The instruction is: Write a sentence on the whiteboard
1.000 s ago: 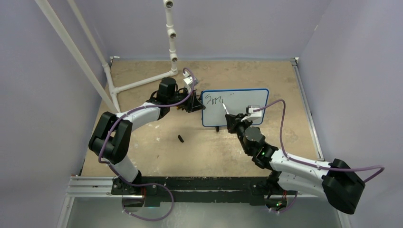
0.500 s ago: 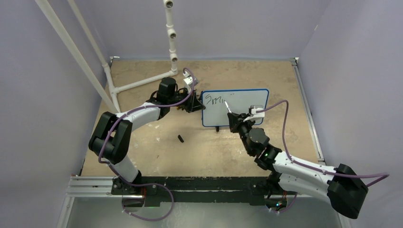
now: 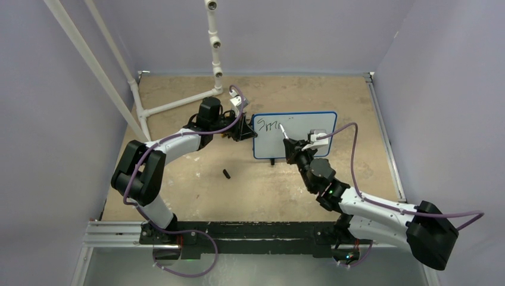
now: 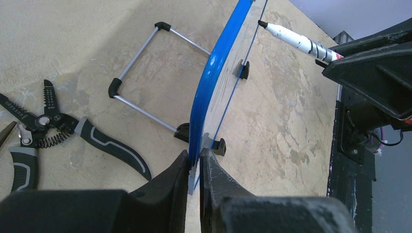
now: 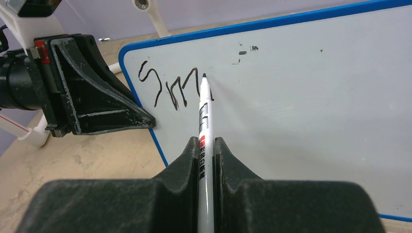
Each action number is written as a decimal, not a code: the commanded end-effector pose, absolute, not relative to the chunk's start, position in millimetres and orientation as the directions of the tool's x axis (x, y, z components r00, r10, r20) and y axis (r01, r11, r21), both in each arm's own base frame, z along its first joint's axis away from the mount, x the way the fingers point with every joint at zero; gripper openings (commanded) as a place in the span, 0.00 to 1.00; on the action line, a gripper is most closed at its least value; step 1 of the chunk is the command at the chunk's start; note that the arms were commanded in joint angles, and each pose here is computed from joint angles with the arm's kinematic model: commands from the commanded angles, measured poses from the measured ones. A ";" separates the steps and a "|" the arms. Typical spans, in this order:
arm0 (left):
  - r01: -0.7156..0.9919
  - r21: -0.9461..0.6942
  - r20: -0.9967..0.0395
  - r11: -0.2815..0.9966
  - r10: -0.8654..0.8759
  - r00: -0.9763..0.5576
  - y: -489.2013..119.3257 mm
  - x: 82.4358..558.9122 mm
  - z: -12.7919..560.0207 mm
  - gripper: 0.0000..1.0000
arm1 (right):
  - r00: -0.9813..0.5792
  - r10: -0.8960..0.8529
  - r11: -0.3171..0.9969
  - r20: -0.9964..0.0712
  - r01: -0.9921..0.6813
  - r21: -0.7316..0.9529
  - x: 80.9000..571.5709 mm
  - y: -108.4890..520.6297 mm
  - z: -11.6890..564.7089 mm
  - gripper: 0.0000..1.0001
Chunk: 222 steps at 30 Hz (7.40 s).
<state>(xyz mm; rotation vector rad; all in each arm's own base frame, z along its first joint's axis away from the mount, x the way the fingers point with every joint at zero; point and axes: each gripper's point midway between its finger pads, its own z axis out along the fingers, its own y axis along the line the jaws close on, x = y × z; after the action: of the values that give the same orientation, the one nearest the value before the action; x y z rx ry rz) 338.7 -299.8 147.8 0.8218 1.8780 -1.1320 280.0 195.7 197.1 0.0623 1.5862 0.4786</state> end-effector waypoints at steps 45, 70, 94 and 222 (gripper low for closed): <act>0.852 -0.364 -0.892 0.376 0.124 -0.435 -304.3 342.6 165.0 0.00 | 0.001 0.366 0.899 -0.930 -0.258 0.354 283.2 193.1 231.6 0.00; 0.854 -0.362 -0.893 0.374 0.123 -0.433 -304.6 342.8 165.8 0.00 | -0.018 0.335 0.925 -0.942 -0.186 0.332 295.7 188.7 220.9 0.00; 0.857 -0.357 -0.897 0.372 0.119 -0.425 -304.4 342.4 170.0 0.00 | -0.180 0.366 0.901 -0.913 -0.178 0.396 272.0 186.3 167.2 0.00; 0.858 -0.355 -0.897 0.373 0.122 -0.424 -304.2 342.2 169.9 0.00 | -0.127 0.377 0.923 -0.917 -0.024 0.383 276.5 157.5 170.7 0.00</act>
<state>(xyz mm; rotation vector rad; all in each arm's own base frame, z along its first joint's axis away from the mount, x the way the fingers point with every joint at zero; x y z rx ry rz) 337.7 -299.8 147.5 0.8311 1.8753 -1.1338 273.9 164.0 166.0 0.2138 1.6838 0.3699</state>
